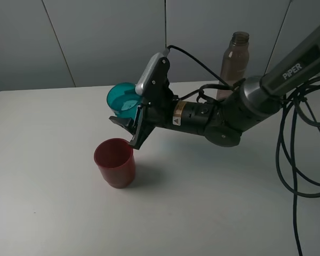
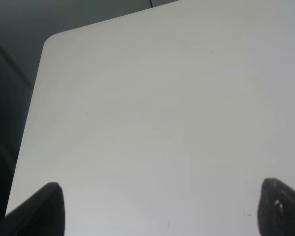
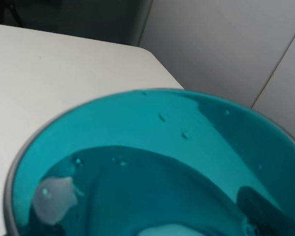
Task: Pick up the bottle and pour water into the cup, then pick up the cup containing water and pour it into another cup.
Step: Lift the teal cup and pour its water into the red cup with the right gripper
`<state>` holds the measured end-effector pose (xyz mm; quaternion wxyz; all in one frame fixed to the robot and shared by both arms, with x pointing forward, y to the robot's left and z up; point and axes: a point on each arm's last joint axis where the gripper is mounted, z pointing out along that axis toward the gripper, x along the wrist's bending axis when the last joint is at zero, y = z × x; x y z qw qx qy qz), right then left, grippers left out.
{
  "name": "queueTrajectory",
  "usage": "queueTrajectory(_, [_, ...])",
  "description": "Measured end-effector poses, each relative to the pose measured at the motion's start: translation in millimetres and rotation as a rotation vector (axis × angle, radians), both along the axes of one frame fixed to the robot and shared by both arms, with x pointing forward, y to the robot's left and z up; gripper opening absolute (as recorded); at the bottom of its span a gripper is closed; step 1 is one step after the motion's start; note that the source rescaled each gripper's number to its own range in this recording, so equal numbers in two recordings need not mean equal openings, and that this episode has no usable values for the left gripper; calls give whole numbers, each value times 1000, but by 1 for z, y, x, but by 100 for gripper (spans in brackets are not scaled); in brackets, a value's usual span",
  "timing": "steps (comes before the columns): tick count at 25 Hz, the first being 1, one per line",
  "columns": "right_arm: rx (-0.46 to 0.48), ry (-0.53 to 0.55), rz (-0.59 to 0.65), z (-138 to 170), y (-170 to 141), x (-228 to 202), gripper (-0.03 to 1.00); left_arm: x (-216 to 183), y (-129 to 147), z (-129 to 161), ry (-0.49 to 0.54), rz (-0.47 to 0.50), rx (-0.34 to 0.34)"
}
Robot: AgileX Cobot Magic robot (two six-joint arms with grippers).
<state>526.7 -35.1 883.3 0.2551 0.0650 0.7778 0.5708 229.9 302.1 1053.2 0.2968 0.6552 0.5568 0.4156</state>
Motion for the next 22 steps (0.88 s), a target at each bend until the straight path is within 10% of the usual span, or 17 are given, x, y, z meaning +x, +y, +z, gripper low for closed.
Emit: queueTrajectory(22, [-292, -493, 152, -2, 0, -2, 4, 0, 0, 0, 0, 0, -1])
